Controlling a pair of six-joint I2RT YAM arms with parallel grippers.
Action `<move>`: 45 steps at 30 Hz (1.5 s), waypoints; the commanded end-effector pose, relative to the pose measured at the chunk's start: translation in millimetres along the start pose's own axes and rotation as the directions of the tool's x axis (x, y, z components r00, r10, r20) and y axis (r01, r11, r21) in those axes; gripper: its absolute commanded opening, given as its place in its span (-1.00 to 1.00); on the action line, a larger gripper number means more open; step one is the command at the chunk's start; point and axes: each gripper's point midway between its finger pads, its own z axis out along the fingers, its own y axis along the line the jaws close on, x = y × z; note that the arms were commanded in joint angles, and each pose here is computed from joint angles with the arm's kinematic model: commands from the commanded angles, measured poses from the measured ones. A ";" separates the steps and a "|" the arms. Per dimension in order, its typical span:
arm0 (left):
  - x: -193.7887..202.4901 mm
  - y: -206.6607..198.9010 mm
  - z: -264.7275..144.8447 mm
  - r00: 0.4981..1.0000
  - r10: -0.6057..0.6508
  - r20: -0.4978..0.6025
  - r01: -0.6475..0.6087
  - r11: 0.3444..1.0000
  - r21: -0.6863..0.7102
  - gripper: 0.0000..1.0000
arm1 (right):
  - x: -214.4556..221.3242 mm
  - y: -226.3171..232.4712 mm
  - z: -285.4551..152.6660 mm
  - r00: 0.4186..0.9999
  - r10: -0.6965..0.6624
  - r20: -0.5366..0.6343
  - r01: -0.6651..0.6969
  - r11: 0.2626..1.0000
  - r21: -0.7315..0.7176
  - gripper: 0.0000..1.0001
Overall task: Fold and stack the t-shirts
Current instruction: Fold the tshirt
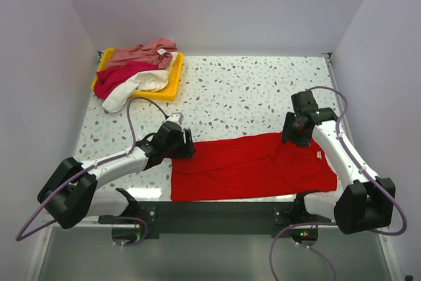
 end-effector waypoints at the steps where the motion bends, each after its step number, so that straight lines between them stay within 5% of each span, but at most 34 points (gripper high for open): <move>1: -8.3 -9.2 8.0 0.999 -0.033 0.034 0.031 0.999 0.035 0.35 | -6.7 23.2 13.2 1.000 -0.001 0.015 0.002 0.998 -0.069 0.02; 9: 1.8 39.7 19.5 0.995 -0.104 -0.001 0.104 0.992 -0.073 0.35 | 9.6 42.8 38.4 0.999 -0.038 -0.021 0.036 0.996 -0.078 0.03; 28: -86.4 132.3 25.1 0.985 -0.074 0.154 0.127 0.921 -0.369 0.36 | 37.7 154.8 122.0 0.975 -0.193 -0.114 0.182 0.978 -0.099 0.01; 37: -119.3 159.1 7.9 0.976 -0.069 0.207 0.151 0.897 -0.415 0.40 | 2.9 211.0 79.4 0.975 -0.222 0.008 0.220 0.956 -0.195 0.11; 45: -152.6 135.0 -20.4 0.953 -0.056 0.299 0.162 0.925 -0.344 0.46 | 3.9 153.6 21.7 0.979 -0.183 0.092 0.195 0.971 -0.138 0.38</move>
